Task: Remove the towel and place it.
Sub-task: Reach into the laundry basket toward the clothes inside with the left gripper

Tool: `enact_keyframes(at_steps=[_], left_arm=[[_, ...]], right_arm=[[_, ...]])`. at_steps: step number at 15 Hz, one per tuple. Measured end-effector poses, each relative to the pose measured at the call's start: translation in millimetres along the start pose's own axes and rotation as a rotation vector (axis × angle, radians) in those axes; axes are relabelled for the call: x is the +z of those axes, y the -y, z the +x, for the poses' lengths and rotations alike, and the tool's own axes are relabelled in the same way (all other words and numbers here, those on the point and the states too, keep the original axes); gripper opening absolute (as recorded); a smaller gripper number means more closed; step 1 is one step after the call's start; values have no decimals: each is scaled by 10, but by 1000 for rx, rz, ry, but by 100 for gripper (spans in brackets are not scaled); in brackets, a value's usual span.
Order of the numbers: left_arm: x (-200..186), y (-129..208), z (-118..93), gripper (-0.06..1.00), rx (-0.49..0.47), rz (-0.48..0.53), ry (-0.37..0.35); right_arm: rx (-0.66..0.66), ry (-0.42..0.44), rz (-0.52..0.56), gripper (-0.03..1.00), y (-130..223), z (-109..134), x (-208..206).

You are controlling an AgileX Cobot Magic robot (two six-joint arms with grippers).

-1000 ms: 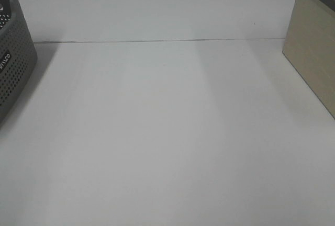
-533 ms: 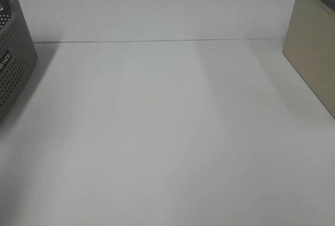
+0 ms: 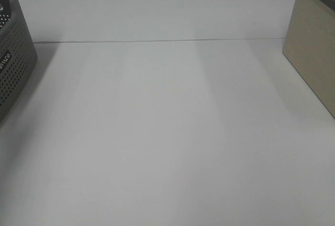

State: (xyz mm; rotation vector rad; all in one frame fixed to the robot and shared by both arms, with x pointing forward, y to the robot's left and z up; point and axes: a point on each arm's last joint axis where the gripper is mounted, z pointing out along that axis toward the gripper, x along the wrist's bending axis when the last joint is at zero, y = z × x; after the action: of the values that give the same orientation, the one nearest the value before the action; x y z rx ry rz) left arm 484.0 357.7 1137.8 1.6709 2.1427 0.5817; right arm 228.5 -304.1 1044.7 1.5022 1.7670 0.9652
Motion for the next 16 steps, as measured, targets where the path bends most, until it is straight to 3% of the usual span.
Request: enact_keyframes(at_steps=[2,5,8,11,16], left_arm=[[184,-256,225,82,-67,18,-37],[429,-453,427,82,-58,46,-47],[694,-546,470,82,-30,34,-49],[1278,-641,542,82,-34,25,-54],[1851,-643,538,74,-110,25,13]], right_arm=[[0,0,0,66,0,0,0],[0,0,0,66,0,0,0],[0,0,0,66,0,0,0],[0,0,0,66,0,0,0],[0,0,0,66,0,0,0]])
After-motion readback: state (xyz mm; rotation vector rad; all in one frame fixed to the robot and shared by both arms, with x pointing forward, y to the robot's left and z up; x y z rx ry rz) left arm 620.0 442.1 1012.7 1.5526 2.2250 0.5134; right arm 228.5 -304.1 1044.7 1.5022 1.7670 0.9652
